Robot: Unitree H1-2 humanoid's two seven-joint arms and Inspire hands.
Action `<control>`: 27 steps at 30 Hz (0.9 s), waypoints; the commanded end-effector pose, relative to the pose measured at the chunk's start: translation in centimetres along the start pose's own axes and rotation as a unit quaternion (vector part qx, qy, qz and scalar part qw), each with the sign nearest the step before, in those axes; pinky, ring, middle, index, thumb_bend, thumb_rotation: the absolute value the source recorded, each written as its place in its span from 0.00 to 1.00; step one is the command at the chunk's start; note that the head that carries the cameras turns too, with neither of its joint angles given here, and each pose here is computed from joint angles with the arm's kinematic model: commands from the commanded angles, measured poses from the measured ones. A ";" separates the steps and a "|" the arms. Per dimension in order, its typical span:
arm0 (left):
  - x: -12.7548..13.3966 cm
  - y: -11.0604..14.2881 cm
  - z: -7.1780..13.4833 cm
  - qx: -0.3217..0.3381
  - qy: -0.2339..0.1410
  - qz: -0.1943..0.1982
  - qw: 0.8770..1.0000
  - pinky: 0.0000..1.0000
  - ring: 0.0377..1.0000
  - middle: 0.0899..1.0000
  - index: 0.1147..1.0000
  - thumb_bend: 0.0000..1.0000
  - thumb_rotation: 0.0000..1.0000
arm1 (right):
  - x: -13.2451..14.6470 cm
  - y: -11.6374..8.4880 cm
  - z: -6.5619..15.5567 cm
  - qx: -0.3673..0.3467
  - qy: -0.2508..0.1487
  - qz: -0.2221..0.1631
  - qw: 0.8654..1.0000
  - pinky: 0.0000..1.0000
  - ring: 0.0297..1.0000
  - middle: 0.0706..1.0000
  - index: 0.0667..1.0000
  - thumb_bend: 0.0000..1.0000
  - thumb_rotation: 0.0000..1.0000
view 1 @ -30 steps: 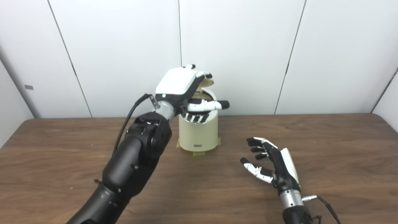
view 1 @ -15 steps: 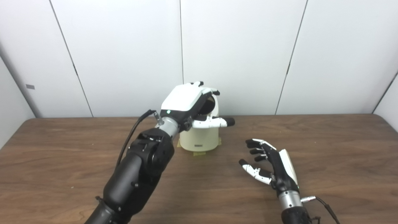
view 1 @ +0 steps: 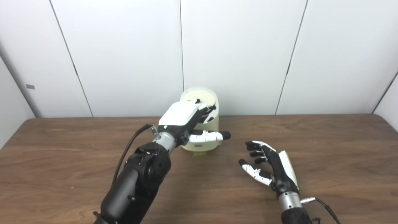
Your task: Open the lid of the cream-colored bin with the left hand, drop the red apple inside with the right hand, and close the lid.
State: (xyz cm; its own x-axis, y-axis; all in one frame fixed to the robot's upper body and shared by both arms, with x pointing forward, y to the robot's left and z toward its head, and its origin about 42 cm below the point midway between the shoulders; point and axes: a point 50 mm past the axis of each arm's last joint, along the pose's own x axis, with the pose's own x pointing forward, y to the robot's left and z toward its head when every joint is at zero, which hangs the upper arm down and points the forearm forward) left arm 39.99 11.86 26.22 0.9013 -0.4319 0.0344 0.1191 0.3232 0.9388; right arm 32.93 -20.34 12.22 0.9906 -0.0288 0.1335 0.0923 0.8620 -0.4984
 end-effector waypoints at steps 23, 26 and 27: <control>2.2 -0.9 -1.7 0.029 0.018 0.015 0.999 0.92 0.85 0.85 0.85 0.78 1.00 | 0.8 -0.3 1.8 -0.003 -0.006 0.001 1.000 0.60 0.69 0.71 0.70 0.30 0.23; 2.1 -0.8 -1.8 0.030 0.018 0.018 0.999 0.91 0.86 0.86 0.86 0.77 1.00 | 0.9 -0.3 1.7 -0.001 -0.010 0.002 1.000 0.59 0.68 0.71 0.71 0.30 0.21; 2.0 -0.7 -1.8 0.025 0.014 0.031 0.999 0.92 0.87 0.87 0.87 0.77 1.00 | 0.9 -0.3 1.7 0.000 -0.009 0.002 1.000 0.59 0.68 0.71 0.71 0.30 0.21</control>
State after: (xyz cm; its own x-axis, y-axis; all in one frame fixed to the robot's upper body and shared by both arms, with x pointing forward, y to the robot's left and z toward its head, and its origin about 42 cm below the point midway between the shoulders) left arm 41.67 11.78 24.77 0.9047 -0.4150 0.0963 0.0441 0.3161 0.9477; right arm 32.81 -20.28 12.54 0.9943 -0.0362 0.1000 0.0822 0.8575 -0.5080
